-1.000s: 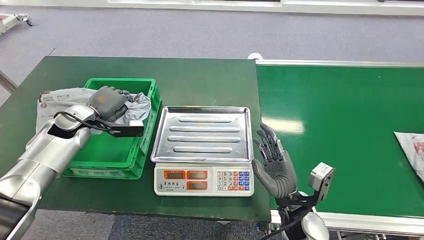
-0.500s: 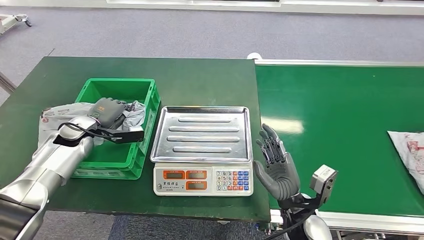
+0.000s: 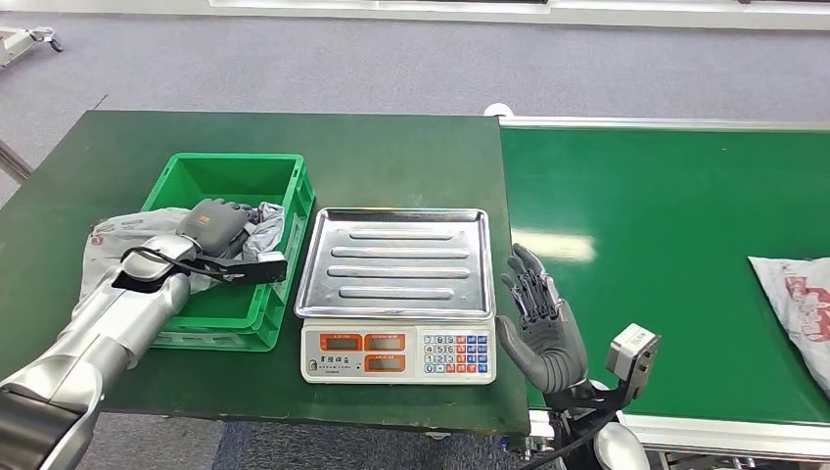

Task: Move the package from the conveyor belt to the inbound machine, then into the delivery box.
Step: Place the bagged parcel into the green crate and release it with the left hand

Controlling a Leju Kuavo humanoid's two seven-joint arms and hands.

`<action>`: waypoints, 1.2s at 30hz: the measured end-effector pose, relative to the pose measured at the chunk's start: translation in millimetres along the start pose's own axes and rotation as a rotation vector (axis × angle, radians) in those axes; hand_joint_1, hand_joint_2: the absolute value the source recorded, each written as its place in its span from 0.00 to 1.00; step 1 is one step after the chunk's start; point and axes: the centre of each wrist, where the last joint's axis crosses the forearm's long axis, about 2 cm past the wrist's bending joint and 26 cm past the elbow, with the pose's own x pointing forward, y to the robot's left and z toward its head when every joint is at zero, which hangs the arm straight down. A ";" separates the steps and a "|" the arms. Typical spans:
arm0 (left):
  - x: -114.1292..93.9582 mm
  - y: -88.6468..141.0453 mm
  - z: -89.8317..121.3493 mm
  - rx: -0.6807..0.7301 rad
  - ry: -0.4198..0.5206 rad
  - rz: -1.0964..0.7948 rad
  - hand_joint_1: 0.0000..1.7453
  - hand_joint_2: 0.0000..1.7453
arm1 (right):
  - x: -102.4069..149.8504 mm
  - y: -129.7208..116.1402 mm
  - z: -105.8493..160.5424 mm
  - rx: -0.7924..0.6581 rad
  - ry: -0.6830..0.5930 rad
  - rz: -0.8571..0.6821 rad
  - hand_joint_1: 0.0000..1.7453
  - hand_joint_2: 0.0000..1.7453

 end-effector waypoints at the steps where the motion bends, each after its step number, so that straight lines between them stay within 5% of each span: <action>1: 0.2 -0.2 -0.1 -0.001 0.000 0.001 1.00 1.00 | 0.0 0.0 0.0 0.000 0.000 0.000 0.00 1.00; 20: 1.3 -1.7 -0.5 -0.005 0.000 0.005 1.00 1.00 | 0.0 0.0 0.1 0.000 0.000 0.000 0.00 1.00; 24: 5.0 -2.8 -1.9 -0.008 -0.013 0.020 0.00 1.00 | 0.1 -0.1 -0.4 -0.001 0.006 0.005 0.00 1.00; 27: 57.3 -4.3 -15.6 0.016 -0.153 0.307 0.00 1.00 | -3.8 -3.7 -14.8 -0.015 0.071 0.068 0.00 1.00; 31: 145.8 12.8 -10.5 0.312 -0.356 1.123 0.00 1.00 | -14.7 -6.6 -51.0 0.000 0.100 0.115 0.00 1.00; 33: 159.2 19.5 -2.7 0.417 -0.417 1.373 0.00 1.00 | -17.8 -5.4 -58.4 0.011 0.106 0.117 0.00 1.00; 36: 162.9 24.5 6.7 0.486 -0.460 1.411 0.00 1.00 | -21.2 -6.1 -60.5 0.012 0.121 0.119 0.00 1.00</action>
